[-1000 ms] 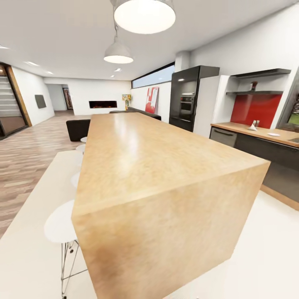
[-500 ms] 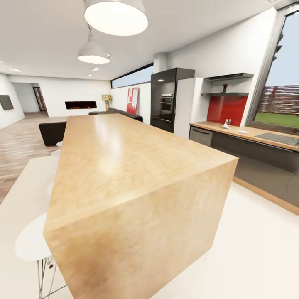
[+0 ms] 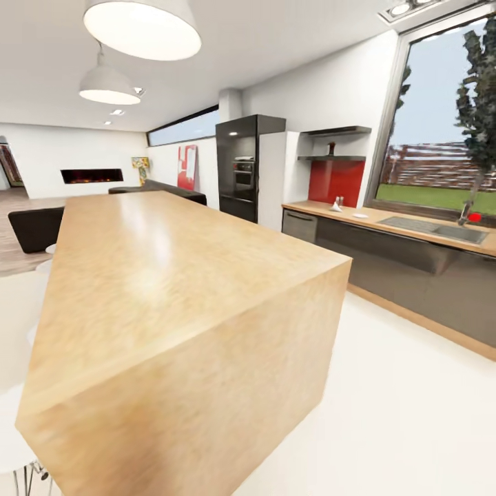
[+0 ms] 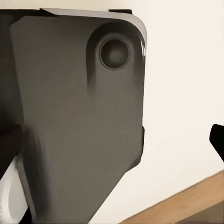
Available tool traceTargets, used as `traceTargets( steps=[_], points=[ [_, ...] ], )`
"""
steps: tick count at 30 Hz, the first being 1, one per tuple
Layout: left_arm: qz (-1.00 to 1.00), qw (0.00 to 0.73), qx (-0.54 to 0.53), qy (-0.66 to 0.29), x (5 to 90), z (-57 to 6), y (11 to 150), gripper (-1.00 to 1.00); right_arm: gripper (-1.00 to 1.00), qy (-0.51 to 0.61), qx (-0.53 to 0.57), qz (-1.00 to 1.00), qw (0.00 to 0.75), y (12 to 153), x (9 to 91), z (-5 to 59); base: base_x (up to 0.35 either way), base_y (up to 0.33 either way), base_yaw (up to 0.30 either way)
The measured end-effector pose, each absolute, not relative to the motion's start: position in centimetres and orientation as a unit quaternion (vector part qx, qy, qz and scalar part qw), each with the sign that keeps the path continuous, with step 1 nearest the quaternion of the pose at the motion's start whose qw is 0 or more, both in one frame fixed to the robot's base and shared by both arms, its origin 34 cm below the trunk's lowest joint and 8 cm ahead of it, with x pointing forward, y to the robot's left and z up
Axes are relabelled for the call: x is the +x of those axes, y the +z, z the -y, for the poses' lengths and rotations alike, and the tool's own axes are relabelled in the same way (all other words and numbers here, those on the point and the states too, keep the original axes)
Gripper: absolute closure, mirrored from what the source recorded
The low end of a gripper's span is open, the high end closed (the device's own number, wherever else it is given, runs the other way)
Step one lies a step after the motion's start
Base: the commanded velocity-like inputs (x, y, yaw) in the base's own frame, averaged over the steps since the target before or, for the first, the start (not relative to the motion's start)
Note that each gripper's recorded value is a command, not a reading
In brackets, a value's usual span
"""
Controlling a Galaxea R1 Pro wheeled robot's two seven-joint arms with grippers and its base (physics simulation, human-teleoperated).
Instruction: Set up a coffee station on the kitchen countertop: keep the coffee maker on the countertop, move the bottle of coffee from the kitchen shelf to the counter next to the coffee maker, place a paper coffee filter on top of the coffee maker, put the saucer next to the coffee maker with the coffee cup on the saucer, and place the electric kettle next to the coffee maker.
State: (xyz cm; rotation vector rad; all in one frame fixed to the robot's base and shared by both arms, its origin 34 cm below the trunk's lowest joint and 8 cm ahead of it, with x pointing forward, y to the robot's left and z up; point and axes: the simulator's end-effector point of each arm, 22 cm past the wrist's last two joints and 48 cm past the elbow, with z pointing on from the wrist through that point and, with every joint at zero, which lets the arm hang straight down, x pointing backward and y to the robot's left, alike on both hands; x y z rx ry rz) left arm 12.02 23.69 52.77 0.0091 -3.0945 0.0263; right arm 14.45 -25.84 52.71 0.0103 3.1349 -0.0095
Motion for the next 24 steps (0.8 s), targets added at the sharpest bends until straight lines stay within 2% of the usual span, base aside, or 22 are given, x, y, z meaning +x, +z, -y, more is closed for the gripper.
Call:
traceTargets(
  steps=[24],
  points=[
    [1.0, 0.023, 0.003, 0.008, 11.6, -23.7, 55.7, -1.0, -1.0, -0.003, 0.003, -1.0, 0.003, 55.7, 14.0, 25.8, 0.0, 0.0, -0.3]
  ],
)
